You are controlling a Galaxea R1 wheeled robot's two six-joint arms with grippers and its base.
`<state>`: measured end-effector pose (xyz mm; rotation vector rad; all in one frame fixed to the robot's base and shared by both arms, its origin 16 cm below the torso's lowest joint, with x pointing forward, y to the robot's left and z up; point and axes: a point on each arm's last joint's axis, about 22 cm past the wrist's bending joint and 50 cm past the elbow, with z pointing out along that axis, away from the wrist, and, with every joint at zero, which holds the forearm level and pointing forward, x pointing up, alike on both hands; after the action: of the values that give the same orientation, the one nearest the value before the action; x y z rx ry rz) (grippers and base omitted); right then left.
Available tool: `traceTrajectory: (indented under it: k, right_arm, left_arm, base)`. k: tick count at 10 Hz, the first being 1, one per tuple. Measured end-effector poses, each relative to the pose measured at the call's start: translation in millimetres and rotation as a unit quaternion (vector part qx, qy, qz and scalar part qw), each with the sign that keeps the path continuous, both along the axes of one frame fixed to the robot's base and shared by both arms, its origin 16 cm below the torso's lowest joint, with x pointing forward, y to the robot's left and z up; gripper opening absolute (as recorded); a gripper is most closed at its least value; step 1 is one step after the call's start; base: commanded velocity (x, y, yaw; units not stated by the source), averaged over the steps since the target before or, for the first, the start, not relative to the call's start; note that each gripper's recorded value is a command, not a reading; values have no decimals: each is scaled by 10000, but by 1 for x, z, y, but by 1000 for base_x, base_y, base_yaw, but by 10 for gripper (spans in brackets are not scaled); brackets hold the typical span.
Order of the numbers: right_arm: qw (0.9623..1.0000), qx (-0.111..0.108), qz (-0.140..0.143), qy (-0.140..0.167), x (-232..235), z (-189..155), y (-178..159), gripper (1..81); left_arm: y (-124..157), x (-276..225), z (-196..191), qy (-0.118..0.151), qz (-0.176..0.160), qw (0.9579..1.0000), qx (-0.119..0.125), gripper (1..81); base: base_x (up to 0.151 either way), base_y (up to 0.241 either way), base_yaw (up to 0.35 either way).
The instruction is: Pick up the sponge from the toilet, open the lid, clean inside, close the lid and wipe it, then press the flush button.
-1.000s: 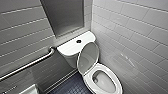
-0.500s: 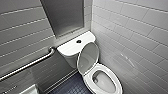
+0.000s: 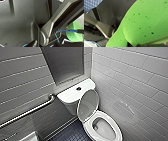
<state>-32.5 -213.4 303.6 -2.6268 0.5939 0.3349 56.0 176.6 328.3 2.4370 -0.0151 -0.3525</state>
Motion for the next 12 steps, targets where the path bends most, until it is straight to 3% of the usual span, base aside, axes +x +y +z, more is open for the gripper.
traceTrajectory:
  k: [2, 4, 5, 7, 9, 10, 12]
  right_arm:
    - [9998, 170, -72, -92, 14, 9, -1, 10]
    - [9992, 210, -114, -333, 38, 25, -36, 10]
    - [9983, 354, -206, -411, 49, 39, -38, 10]
    - [9947, 761, -420, -548, 75, 70, -22, 10]
    - [9909, 951, -476, -827, 132, 98, -45, 10]
    - [9883, 987, -490, -1055, 168, 105, -55, 10]
    - [9770, 1281, -545, -1618, 250, 112, -40, 10]
  left_arm:
    - [0, -14, -9, 56, -68, 9999, 125, 811]
    - [-22, -18, -12, 53, -61, 10000, 43, 811]
    - [-26, -23, -11, 72, -77, 9999, 24, 811]
    - [-9, -34, -22, 109, -181, 9995, 253, 811]
    - [-5, -42, -36, 110, -283, 9986, 440, 811]
    - [-9, -47, -40, 115, -323, 9983, 473, 811]
    - [-21, -60, -33, 221, -256, 9991, 259, 811]
  base:
    - [0, 0, 0]
    - [0, 0, 0]
    - [0, 0, 0]
    - [0, 0, 0]
    - [0, 0, 0]
    - [0, 0, 0]
    - [0, 0, 0]
